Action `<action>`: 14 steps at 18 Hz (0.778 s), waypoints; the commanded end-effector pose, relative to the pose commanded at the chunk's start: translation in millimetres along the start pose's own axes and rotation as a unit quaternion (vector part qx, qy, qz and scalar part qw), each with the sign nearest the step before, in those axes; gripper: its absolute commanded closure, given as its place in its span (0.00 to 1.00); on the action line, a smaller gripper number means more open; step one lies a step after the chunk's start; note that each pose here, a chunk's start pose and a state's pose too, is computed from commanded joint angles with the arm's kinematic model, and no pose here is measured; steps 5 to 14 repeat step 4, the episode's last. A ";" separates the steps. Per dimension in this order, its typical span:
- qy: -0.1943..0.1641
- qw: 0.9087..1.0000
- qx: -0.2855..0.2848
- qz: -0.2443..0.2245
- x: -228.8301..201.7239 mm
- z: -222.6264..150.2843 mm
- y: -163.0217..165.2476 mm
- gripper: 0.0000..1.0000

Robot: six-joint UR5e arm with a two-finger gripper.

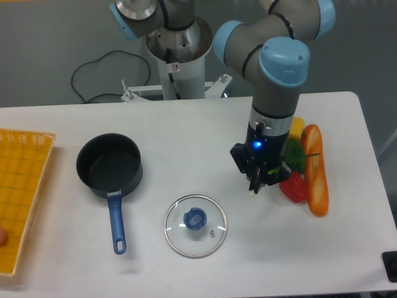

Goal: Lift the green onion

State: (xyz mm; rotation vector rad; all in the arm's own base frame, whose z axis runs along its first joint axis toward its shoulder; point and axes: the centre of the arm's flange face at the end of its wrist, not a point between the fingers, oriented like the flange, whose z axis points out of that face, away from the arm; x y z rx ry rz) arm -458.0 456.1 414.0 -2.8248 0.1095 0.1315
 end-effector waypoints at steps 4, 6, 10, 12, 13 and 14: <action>0.000 1.000 0.000 0.004 3.0 0.6 -4.8 0.90; 0.000 1.000 0.000 0.004 3.0 0.6 -4.8 0.90; 0.000 1.000 0.000 0.004 3.0 0.6 -4.8 0.90; 0.000 1.000 0.000 0.004 3.0 0.6 -4.8 0.90; 0.000 1.000 0.000 0.004 3.0 0.6 -4.8 0.90; 0.000 1.000 0.000 0.004 3.0 0.6 -4.8 0.90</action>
